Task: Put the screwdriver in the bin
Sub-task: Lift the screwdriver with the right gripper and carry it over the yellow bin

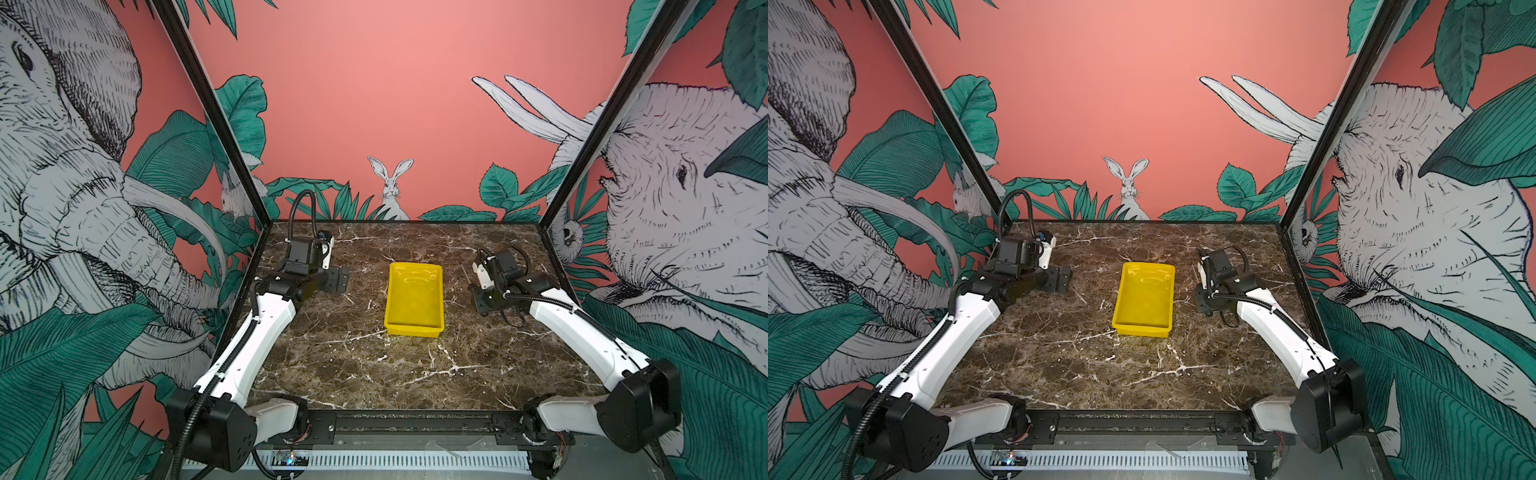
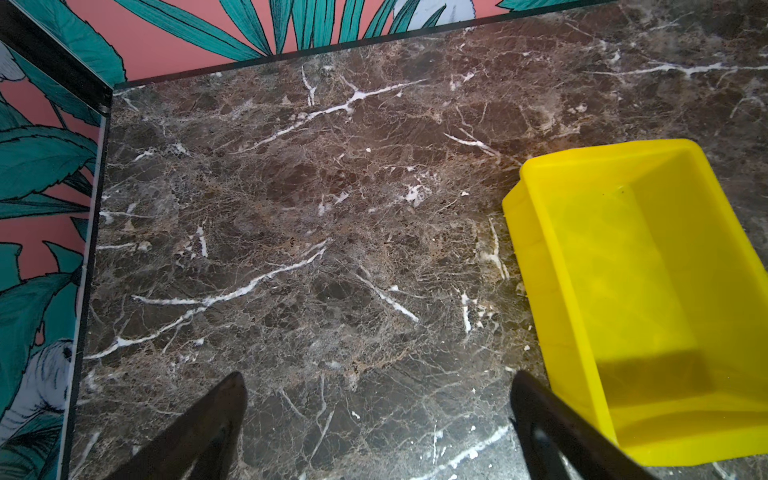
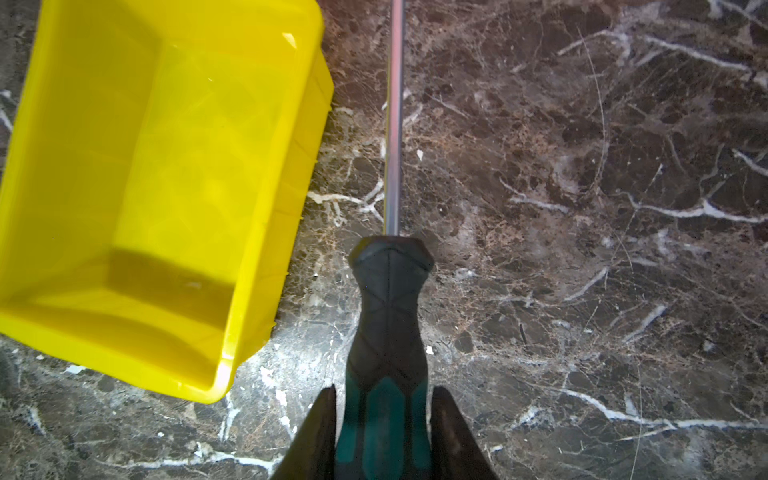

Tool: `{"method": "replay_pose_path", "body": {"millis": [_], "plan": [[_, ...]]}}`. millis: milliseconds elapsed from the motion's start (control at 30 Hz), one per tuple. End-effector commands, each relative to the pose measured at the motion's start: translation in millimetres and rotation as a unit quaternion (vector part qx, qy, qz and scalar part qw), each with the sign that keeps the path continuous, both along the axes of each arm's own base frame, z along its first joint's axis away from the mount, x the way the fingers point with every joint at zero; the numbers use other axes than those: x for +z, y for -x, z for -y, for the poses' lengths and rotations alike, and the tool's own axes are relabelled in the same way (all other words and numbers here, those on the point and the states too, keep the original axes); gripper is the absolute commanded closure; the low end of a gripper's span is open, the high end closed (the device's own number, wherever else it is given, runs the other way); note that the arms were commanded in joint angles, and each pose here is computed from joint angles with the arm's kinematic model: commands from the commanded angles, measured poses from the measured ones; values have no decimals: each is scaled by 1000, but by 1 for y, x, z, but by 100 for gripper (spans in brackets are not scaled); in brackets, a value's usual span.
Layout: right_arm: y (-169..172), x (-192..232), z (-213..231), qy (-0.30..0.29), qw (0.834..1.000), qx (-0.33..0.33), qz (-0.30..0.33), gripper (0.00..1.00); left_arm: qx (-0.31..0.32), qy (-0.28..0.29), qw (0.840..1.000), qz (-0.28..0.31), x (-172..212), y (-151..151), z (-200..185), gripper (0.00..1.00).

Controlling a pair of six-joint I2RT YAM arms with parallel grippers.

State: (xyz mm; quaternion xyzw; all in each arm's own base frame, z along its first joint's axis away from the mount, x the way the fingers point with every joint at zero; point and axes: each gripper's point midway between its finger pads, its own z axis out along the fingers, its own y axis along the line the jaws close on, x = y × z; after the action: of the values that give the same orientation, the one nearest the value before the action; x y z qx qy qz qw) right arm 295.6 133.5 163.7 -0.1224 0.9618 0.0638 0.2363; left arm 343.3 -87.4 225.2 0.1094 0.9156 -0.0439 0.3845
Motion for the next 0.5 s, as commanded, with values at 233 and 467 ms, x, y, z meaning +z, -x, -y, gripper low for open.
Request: {"method": "replay_pose_path", "body": {"millis": [233, 467], "plan": [[-10, 31, -69, -9, 997, 59, 40, 90, 9, 39, 999, 7, 7, -7, -4, 0], [-22, 8, -134, -25, 994, 97, 43, 91, 4, 59, 998, 11, 11, -9, -2, 0]]}}
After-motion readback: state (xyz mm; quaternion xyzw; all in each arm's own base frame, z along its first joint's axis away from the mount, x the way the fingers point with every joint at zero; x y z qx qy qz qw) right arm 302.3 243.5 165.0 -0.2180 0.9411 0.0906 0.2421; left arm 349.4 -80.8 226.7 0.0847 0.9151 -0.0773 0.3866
